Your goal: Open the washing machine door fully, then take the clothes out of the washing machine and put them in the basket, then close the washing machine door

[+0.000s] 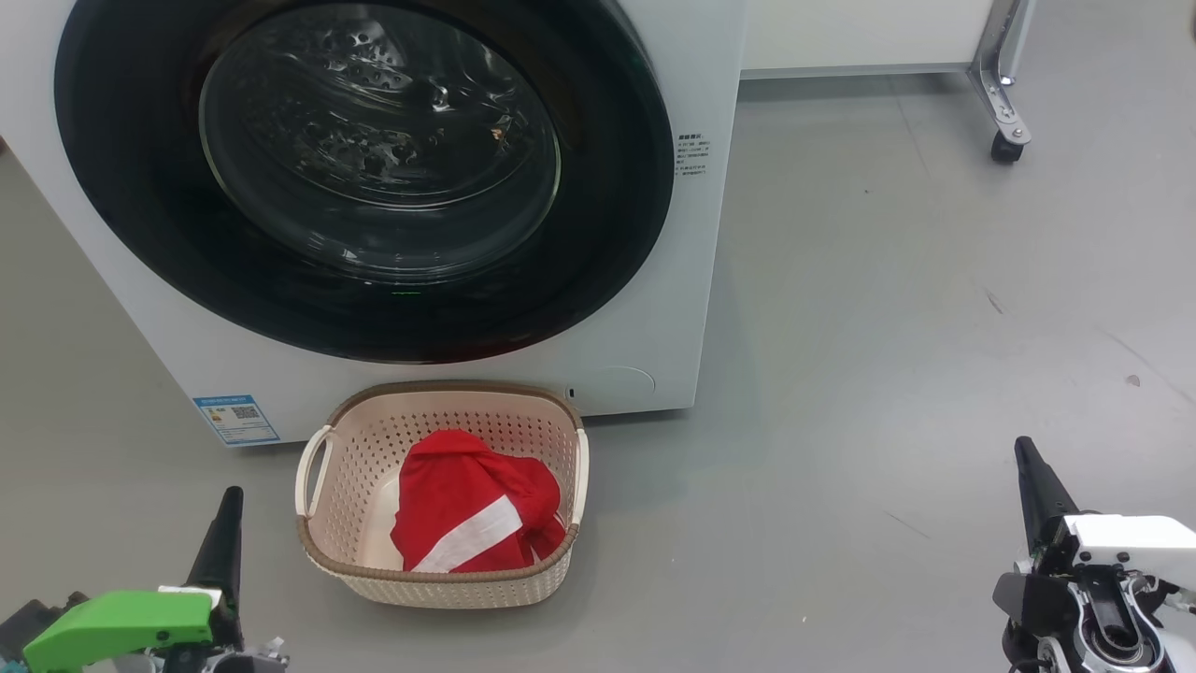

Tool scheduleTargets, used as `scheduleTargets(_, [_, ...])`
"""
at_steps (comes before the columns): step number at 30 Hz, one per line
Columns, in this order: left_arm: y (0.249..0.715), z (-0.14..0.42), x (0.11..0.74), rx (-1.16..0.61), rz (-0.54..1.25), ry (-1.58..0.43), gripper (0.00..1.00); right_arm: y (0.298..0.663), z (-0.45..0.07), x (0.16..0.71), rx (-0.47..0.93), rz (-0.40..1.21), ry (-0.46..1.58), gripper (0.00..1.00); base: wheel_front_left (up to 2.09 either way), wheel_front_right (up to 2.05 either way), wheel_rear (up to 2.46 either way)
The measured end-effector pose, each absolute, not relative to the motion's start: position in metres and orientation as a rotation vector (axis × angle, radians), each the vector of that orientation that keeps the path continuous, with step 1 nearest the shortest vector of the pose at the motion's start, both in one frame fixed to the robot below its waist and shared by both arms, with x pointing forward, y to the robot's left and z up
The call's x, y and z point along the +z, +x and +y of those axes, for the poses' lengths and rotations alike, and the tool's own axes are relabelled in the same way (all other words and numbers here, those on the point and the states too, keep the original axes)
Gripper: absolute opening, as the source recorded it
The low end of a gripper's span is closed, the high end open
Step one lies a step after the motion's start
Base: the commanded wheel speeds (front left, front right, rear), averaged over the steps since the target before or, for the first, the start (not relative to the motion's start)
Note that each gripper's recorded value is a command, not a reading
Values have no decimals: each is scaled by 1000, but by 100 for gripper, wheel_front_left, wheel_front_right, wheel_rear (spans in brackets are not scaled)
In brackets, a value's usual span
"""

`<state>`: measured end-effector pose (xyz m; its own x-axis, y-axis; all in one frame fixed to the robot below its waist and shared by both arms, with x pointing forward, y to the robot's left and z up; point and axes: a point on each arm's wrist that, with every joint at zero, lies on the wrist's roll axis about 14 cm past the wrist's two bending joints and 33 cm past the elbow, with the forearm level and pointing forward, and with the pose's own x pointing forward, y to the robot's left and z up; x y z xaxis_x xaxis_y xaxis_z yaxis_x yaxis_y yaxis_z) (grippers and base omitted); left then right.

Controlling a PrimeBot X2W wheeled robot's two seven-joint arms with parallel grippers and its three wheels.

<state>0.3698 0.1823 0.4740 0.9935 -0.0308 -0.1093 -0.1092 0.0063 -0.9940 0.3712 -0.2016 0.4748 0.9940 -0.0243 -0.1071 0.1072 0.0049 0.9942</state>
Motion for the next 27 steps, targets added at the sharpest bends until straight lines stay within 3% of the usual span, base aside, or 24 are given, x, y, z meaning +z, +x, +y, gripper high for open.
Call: scheduleTargets(27, [373,184,475,63,106,-1581,0,374,-203,477,-103,56,1585,0,0,0,0])
